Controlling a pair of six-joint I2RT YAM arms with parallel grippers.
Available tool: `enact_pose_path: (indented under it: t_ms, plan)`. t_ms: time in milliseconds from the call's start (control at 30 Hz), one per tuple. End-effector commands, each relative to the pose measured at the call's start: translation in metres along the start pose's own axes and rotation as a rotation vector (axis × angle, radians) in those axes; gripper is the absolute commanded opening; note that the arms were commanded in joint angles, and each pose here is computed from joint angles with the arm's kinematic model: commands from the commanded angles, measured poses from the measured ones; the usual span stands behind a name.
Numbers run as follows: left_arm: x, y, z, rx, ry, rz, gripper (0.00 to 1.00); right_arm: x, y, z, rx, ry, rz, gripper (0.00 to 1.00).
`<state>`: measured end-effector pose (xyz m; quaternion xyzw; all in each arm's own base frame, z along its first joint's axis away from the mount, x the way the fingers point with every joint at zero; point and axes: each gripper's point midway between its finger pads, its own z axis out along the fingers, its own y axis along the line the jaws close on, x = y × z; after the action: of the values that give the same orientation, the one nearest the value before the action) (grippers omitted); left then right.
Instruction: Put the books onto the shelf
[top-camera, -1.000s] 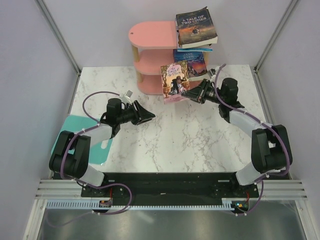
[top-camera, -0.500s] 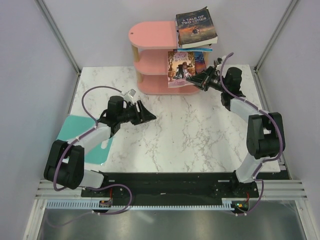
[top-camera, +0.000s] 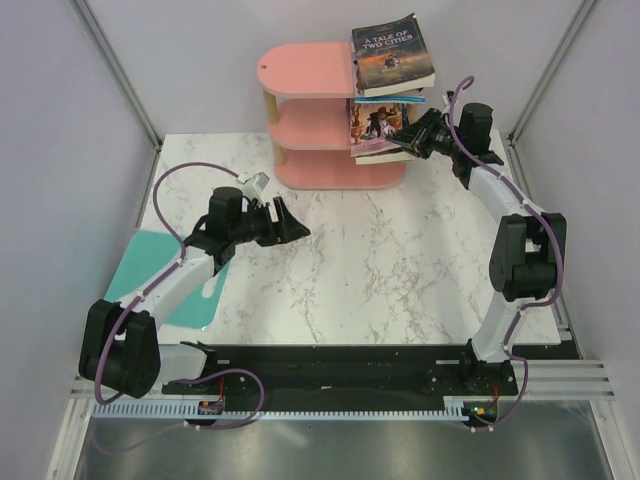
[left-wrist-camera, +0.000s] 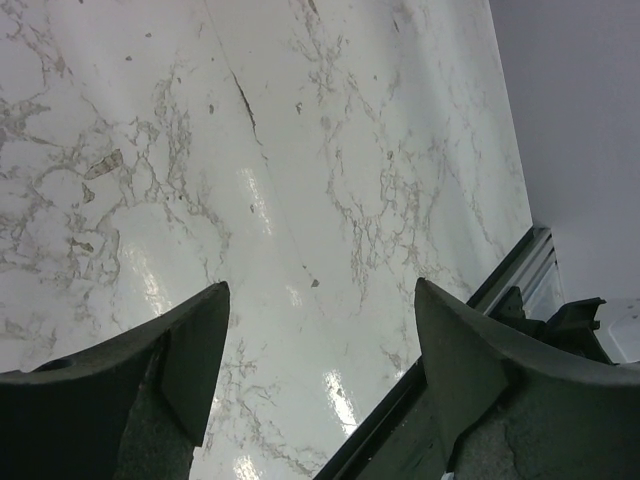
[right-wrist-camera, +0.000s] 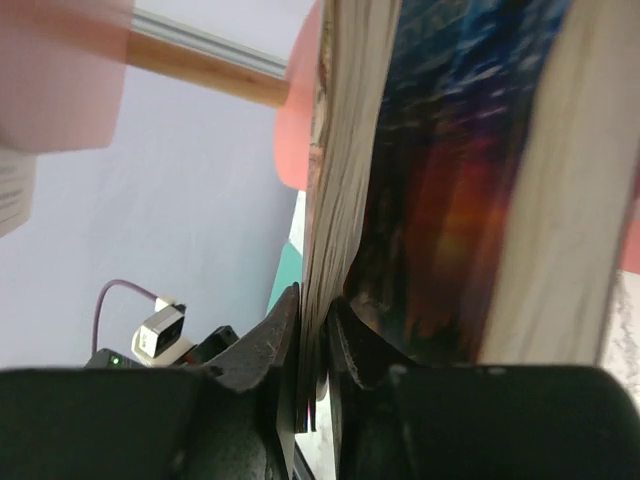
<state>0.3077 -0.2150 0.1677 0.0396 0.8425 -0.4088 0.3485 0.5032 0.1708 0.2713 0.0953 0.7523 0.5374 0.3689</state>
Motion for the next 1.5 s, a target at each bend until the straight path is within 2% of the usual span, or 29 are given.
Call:
enact_pose_path:
  t_ms: [0,133,433,600,700,733,767,967,1267,1467]
  plan:
    - [-0.016,-0.011,-0.008,0.009,-0.042,0.080,0.82,-0.013,-0.022,0.005,0.054,0.008,-0.007,0.23]
    - [-0.014,-0.009,-0.008,0.001,-0.037,0.076,0.82,-0.012,-0.031,0.008,0.071,0.036,0.002,0.27]
    - [-0.010,-0.008,-0.007,0.001,-0.022,0.068,0.83,-0.032,-0.022,-0.005,0.112,-0.058,-0.038,0.47]
    - [-0.010,-0.010,-0.008,0.006,-0.026,0.073,0.83,-0.044,-0.026,-0.020,0.151,-0.116,-0.052,0.50]
    - [-0.010,-0.011,-0.009,0.006,-0.029,0.076,0.83,-0.046,-0.022,-0.025,0.153,-0.128,-0.064,0.55]
    - [-0.009,-0.010,-0.009,0.005,-0.027,0.074,0.83,-0.048,-0.021,-0.026,0.155,-0.134,-0.067,0.71]
    - [-0.009,-0.011,-0.009,0.007,-0.027,0.077,0.83,-0.046,-0.023,-0.028,0.169,-0.132,-0.058,0.98]
    - [-0.009,-0.008,-0.012,-0.016,-0.031,0.084,0.84,-0.050,-0.039,-0.060,0.373,-0.208,-0.087,0.98]
    - [-0.005,0.000,-0.007,-0.035,-0.009,0.082,0.84,-0.020,-0.055,-0.071,0.422,-0.121,-0.105,0.98]
    - [-0.003,0.003,-0.006,-0.041,-0.005,0.077,0.84,-0.023,-0.035,-0.083,0.412,-0.156,-0.154,0.98]
